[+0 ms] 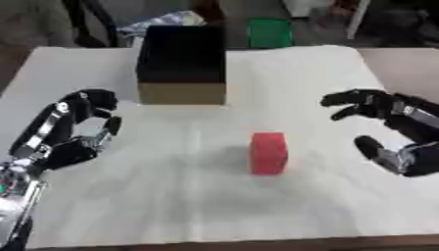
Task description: Pick up objects on the table and place them in the box.
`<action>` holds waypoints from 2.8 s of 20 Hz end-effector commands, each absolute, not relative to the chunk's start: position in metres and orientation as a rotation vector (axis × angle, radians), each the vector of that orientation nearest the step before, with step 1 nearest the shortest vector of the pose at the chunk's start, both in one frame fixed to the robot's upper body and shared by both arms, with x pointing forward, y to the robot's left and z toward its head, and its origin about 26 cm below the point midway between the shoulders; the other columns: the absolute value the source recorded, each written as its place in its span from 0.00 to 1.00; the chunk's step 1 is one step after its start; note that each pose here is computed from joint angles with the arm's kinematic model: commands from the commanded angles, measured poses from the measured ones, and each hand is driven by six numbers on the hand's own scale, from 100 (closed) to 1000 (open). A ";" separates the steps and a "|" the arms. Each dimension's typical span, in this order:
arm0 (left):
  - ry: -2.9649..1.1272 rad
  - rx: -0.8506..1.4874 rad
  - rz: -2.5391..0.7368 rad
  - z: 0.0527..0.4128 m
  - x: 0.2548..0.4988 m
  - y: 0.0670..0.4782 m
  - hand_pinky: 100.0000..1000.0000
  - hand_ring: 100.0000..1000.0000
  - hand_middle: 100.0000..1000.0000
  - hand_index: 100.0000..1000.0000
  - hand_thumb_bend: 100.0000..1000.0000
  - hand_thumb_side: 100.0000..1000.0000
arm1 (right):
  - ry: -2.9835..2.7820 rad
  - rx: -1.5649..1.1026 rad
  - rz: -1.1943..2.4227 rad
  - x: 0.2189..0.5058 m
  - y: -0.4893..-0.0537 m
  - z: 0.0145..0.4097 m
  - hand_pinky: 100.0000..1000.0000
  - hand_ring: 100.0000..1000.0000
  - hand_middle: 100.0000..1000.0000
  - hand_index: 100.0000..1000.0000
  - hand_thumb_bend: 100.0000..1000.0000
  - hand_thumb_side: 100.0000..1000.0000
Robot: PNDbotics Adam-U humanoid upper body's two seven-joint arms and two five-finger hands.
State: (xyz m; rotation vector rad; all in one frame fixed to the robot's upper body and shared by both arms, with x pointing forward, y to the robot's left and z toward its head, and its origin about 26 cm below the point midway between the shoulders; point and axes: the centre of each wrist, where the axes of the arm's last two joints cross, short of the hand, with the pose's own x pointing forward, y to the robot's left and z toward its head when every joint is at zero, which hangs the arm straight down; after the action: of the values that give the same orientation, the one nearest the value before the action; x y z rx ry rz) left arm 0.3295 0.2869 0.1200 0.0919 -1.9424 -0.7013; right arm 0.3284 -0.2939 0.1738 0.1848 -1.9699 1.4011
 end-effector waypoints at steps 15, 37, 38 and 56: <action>-1.977 0.056 -0.735 0.127 0.328 0.284 0.72 0.73 0.66 0.78 0.22 0.26 | -1.954 0.062 1.538 0.350 -0.293 0.191 0.81 1.00 0.86 0.93 0.16 0.41; -1.974 0.014 -0.755 0.123 0.328 0.280 0.71 0.73 0.67 0.78 0.24 0.29 | -1.876 -0.044 1.640 0.402 -0.273 0.161 0.80 1.00 0.85 0.93 0.22 0.47; -1.972 0.014 -0.755 0.123 0.328 0.280 0.71 0.73 0.67 0.78 0.24 0.30 | -1.877 -0.042 1.649 0.403 -0.270 0.160 0.80 1.00 0.85 0.93 0.22 0.47; -1.951 0.015 -0.759 0.118 0.329 0.280 0.71 0.73 0.67 0.78 0.24 0.31 | -1.787 -0.100 1.838 0.406 -0.245 0.142 0.79 1.00 0.84 0.92 0.39 0.53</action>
State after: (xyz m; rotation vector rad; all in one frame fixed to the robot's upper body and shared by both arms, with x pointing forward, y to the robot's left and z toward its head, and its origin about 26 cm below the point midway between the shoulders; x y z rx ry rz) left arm 0.3285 0.2802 0.1125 0.0099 -1.9355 -0.7438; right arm 0.4030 -0.2430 0.1316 -0.0566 -1.7832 1.8098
